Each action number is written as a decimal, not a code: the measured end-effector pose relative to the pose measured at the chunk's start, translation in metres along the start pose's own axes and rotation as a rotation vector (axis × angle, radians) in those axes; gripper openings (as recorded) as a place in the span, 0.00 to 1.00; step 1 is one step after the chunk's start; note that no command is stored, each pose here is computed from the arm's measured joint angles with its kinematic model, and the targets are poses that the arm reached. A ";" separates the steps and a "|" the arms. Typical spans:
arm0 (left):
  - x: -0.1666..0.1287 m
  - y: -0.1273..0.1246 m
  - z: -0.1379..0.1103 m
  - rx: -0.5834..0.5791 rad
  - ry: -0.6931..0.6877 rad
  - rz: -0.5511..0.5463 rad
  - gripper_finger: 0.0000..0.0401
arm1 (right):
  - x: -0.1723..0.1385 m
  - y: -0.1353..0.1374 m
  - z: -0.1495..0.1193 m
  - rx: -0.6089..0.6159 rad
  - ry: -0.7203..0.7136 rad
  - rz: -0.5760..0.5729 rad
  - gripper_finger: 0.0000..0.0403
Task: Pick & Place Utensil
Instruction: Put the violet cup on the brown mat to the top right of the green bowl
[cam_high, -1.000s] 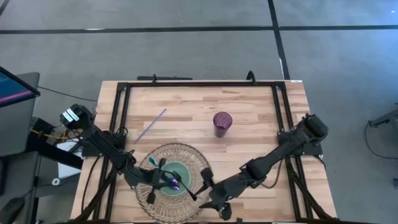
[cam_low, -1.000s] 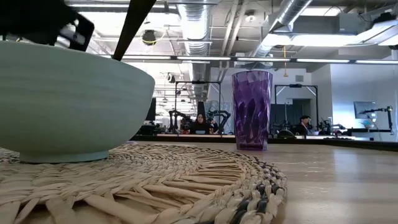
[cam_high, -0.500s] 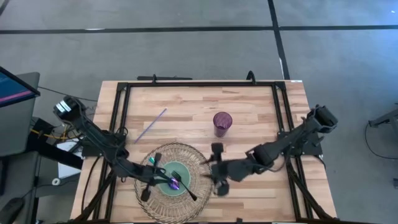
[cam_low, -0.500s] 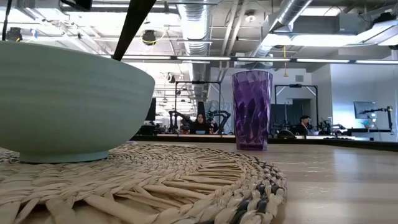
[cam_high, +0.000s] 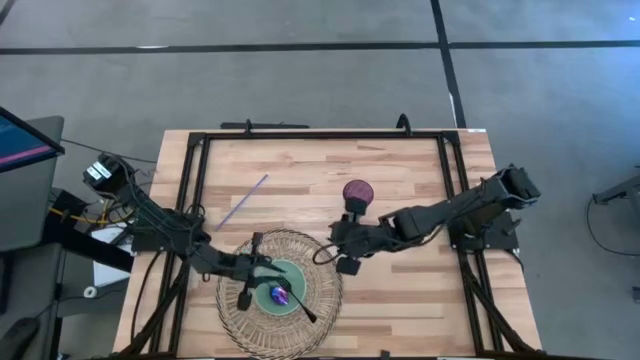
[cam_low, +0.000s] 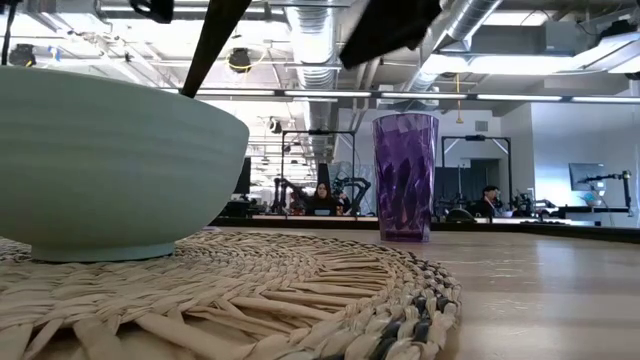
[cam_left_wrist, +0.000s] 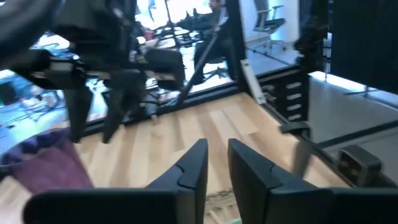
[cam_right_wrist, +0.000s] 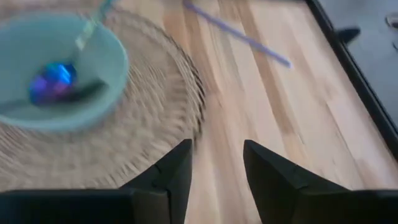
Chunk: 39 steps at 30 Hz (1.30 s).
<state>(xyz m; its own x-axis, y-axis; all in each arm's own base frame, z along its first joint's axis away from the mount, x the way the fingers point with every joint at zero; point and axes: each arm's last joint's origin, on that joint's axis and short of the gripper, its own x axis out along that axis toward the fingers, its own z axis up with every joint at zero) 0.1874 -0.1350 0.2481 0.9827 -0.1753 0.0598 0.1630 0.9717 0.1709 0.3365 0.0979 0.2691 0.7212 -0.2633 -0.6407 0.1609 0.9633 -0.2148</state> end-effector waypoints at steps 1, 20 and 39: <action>0.001 0.004 0.000 0.000 0.001 0.015 0.18 | 0.001 -0.003 -0.002 0.000 0.028 -0.011 0.34; 0.009 0.037 0.000 -0.094 -0.009 0.163 0.23 | 0.019 -0.056 -0.015 0.302 0.178 -0.260 0.30; 0.009 0.035 0.000 -0.095 -0.010 0.156 0.23 | 0.024 -0.061 -0.031 0.356 0.362 -0.225 0.04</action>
<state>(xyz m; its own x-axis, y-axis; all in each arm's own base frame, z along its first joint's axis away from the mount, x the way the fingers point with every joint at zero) 0.2015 -0.1023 0.2551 0.9958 -0.0221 0.0885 0.0164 0.9978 0.0649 0.3230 0.0312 0.2441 0.3749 -0.4054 -0.8337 0.5477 0.8225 -0.1536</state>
